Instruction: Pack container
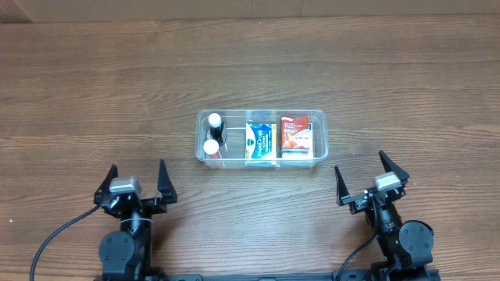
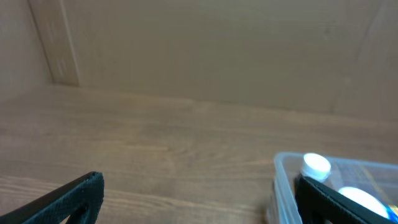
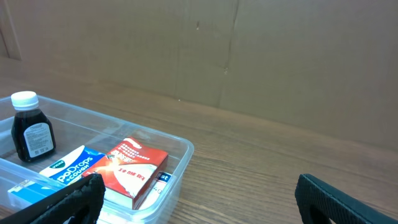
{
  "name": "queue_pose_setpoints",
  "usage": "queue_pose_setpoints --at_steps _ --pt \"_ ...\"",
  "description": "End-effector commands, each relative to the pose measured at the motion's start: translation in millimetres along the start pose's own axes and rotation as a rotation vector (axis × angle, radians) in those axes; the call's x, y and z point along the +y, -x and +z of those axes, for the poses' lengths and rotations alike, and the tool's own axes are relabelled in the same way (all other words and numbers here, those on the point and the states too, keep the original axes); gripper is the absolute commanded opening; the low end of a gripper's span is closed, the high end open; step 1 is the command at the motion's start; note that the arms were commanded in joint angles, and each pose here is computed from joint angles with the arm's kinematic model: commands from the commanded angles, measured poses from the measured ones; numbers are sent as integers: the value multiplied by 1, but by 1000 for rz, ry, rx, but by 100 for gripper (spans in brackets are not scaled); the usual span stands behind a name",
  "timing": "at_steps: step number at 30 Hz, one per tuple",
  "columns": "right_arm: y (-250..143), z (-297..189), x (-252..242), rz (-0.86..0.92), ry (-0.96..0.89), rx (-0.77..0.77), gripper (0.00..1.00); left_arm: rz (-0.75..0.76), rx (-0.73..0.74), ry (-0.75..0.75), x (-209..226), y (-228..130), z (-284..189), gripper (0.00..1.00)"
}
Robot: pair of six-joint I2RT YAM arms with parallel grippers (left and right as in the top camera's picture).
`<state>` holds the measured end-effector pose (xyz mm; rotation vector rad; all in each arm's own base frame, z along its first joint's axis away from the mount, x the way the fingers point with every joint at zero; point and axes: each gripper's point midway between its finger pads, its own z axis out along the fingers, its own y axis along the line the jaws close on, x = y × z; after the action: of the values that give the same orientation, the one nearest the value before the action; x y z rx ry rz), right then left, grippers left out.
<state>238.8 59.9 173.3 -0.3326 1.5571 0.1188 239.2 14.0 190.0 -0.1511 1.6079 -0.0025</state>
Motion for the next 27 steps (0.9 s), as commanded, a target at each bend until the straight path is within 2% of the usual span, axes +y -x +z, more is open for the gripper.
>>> queue_pose_setpoints --at_steps 1,2,27 --pt "-1 0 0 -1 -3 -5 100 14 -5 45 9 -22 7 100" --pt "-1 0 0 -1 -3 -5 100 9 18 40 9 -31 8 100" --pt "-1 0 0 -1 -3 -5 100 13 15 25 6 -30 8 100"
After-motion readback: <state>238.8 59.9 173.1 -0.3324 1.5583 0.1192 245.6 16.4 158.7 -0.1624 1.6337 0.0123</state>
